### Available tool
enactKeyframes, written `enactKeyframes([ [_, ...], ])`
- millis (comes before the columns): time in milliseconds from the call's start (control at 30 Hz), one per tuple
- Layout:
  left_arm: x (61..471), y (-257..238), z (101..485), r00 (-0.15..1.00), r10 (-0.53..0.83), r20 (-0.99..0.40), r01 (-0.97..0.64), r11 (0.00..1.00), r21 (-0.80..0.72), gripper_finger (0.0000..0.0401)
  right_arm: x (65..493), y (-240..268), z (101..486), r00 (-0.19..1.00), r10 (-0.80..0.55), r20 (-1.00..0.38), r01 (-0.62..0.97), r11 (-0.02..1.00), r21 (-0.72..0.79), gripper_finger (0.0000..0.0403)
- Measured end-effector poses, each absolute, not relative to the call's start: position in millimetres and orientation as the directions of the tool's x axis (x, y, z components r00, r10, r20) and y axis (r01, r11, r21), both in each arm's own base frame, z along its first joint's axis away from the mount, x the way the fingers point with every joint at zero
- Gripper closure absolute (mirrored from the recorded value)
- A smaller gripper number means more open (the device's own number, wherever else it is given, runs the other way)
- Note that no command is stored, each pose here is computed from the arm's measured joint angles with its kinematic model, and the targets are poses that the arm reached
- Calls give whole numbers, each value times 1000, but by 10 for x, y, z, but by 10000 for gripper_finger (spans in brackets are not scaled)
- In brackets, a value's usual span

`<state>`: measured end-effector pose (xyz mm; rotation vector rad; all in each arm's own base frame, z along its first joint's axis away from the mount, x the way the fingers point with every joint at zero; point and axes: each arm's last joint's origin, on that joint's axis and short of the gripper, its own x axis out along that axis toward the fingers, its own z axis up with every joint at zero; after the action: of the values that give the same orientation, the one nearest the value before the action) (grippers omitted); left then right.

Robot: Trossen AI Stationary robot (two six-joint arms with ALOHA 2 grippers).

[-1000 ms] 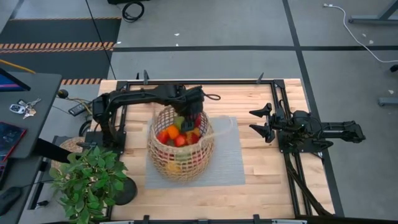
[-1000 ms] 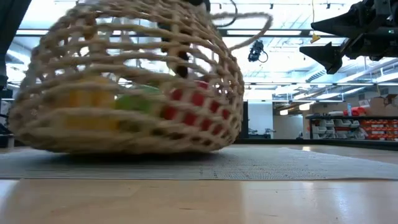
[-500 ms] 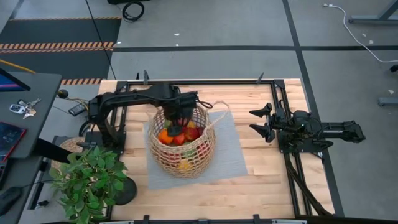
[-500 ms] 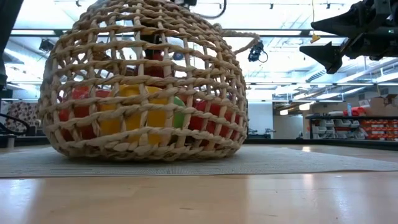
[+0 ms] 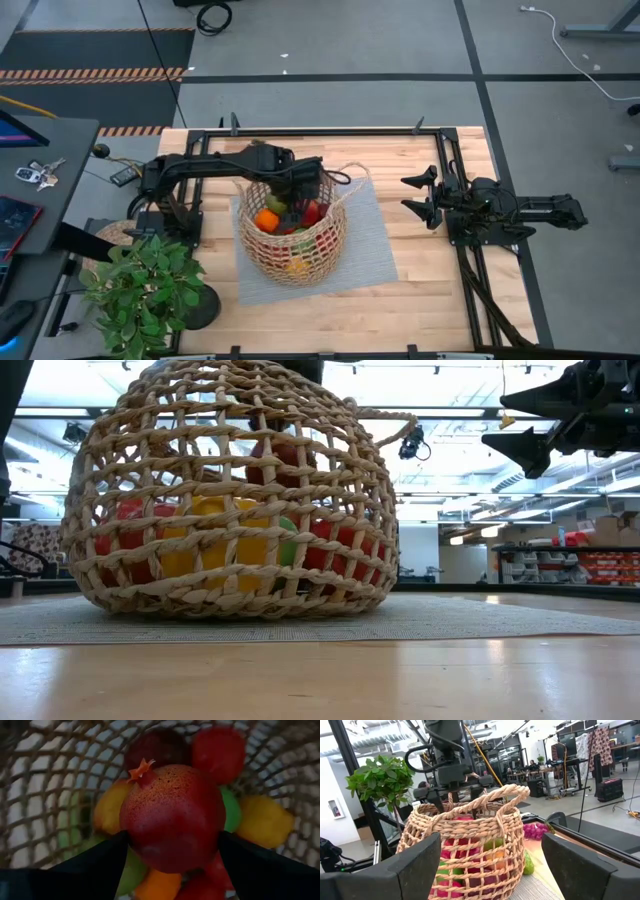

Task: Build produce basket
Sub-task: Put the red pomegranate into the brown woven basket, then put the green cucumber into the brown woven basket

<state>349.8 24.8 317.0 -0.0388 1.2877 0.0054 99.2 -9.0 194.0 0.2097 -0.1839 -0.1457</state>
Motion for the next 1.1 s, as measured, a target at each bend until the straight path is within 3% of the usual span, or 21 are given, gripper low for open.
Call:
enactKeyframes([
  [267, 3675, 253, 3224, 461, -32, -887, 19, 999, -27, 92, 992, -90, 1940, 973, -162, 166, 124, 968, 220, 54],
  [433, 3718, 256, 3204, 479, -29, -877, 9, 1000, -28, 92, 992, -90, 1940, 973, -162, 166, 124, 968, 220, 54],
  [533, 3693, 253, 3079, 437, -34, -899, -15, 999, -45, 92, 992, -90, 1940, 973, -162, 166, 124, 968, 220, 54],
  [900, 3297, 250, 2803, 15, -71, -997, -62, 996, -71, 92, 992, -90, 1940, 973, -162, 166, 124, 968, 220, 54],
  [1100, 3279, 250, 2853, 0, -66, -998, -39, 997, -66, 93, 992, -90, 1940, 973, -162, 166, 124, 968, 220, 54],
])
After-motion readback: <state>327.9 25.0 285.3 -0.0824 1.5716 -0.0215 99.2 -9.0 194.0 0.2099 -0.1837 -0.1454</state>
